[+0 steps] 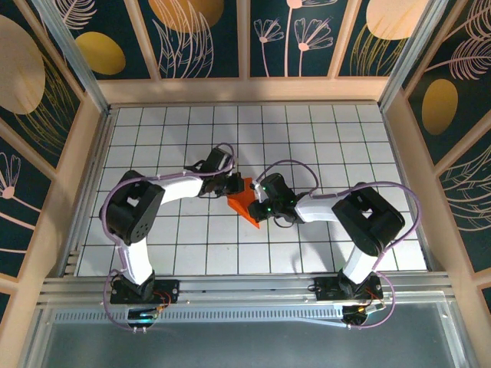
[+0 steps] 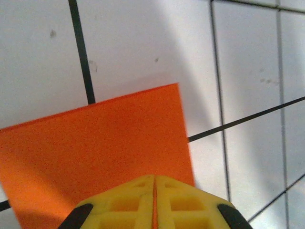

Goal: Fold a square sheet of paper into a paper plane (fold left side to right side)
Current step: Third fold the triangle at the center of the table.

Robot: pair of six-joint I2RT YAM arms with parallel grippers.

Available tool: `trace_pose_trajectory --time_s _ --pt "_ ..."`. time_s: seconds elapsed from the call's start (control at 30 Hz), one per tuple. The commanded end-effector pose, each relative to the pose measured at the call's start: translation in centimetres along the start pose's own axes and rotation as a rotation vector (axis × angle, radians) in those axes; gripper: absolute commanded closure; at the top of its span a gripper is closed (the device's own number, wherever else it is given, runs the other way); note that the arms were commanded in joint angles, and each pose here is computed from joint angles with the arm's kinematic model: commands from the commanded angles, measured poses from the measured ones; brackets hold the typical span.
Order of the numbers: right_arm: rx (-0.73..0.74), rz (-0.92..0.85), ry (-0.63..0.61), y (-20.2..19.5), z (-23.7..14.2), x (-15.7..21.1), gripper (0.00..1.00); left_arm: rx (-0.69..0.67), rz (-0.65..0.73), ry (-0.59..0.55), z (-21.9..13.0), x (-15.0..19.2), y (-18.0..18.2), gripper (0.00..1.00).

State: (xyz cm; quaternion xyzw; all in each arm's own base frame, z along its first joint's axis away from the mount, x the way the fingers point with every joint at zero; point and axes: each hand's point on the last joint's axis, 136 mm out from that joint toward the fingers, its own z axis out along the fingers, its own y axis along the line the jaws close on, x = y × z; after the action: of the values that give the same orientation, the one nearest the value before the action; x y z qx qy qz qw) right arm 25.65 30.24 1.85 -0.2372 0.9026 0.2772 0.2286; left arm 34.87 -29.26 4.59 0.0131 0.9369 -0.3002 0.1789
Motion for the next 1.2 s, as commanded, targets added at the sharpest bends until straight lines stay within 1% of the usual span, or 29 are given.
trace_pose_trajectory --time_s 0.0,0.1,0.13,0.3,0.5,1.17 --pt "0.024 0.023 0.071 -1.0 0.8 1.9 0.87 0.009 0.006 -0.096 -3.0 -2.2 -1.3 0.90" --pt "0.022 0.024 0.071 -1.0 0.8 1.9 0.86 0.038 0.005 -0.136 -4.7 -1.7 -1.5 0.93" --pt "0.021 0.023 0.071 -1.0 0.9 1.9 0.85 0.046 0.000 -0.132 -4.9 -1.0 -1.2 0.94" --pt "0.017 0.023 0.073 -0.9 0.9 1.9 0.83 0.164 -0.016 -0.104 -5.7 2.3 -1.5 0.96" --pt "0.017 0.027 0.076 -1.0 0.9 2.1 0.83 0.243 -0.051 -0.096 -5.8 4.3 -2.2 0.97" --pt "0.022 0.029 0.081 -1.1 1.0 2.2 0.84 0.224 -0.067 -0.016 -1.8 5.4 -2.0 0.98"
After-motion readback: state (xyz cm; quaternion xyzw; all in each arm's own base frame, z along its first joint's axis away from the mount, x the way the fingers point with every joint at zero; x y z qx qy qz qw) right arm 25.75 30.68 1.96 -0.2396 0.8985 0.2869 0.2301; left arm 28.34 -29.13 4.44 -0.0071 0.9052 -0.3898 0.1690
